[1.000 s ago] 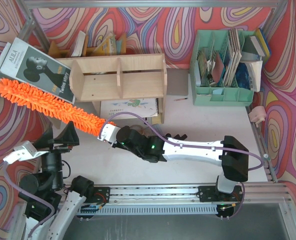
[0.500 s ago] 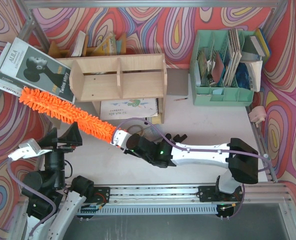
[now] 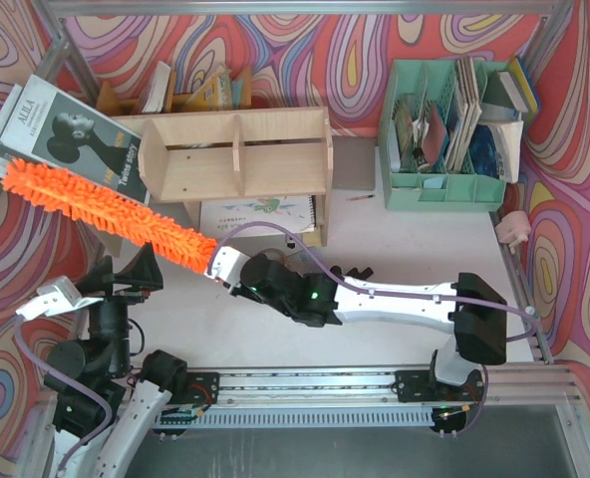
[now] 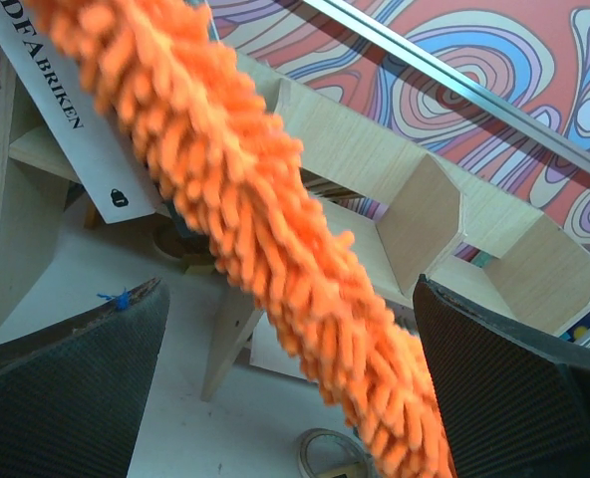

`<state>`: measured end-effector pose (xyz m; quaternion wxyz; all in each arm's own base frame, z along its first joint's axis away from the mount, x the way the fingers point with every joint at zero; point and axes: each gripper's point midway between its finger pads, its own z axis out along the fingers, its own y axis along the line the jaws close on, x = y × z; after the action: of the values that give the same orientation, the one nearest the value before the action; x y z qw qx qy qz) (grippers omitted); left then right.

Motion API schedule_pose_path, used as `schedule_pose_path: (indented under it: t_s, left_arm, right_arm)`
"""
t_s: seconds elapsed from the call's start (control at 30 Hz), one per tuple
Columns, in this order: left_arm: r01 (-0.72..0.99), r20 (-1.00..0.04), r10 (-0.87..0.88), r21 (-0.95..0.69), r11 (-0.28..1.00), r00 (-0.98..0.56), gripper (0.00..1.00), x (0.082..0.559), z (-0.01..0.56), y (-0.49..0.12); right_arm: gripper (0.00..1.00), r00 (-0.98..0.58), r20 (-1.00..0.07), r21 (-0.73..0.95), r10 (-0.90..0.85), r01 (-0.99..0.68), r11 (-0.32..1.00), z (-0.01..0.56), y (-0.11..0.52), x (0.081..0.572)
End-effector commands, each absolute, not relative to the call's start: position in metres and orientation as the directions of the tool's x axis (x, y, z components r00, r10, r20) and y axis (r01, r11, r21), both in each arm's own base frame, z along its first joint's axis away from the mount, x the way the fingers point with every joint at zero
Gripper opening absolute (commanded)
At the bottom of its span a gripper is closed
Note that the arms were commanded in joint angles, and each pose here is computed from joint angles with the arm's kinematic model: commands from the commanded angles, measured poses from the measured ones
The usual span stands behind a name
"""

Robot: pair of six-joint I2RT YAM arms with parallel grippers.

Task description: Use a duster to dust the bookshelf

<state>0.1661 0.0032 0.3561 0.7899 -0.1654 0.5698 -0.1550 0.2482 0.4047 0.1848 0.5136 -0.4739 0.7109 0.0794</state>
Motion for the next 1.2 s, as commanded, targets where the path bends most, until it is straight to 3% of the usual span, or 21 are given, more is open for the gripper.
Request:
schedule_pose_path:
  t_s: [0.0,0.23,0.6,0.9,1.17]
  left_arm:
    - [0.036,-0.84,-0.438,-0.451,0.892,0.32,0.98,0.164,0.355,0.009]
    - [0.024,-0.841,-0.436,-0.453,0.891,0.322,0.98,0.164,0.354,0.011]
    - [0.024,-0.849,-0.435,-0.449,0.893,0.301,0.98,0.17,0.351,0.007]
    - [-0.017,-0.834,-0.439,-0.471,0.882,0.334,0.98,0.168,0.35,0.017]
    - [0.001,-0.828,-0.443,-0.472,0.882,0.344,0.99,0.166,0.355,0.016]
  right_arm:
    - [0.0,0.054,-0.866,-0.374,-0.497,-0.729,0.573,0.225,0.441,0.265]
    - [0.0,0.026,-0.825,-0.407,-0.565,-0.72,0.562,0.201,0.44,0.27]
    - [0.0,-0.072,-0.783,-0.393,-0.617,-0.713,0.581,0.174,0.353,0.237]
    - [0.0,0.126,-0.785,-0.547,-0.606,-0.599,0.584,0.253,0.339,0.255]
    - [0.0,0.277,-0.676,-0.726,-0.683,-0.408,0.553,0.298,0.334,0.282]
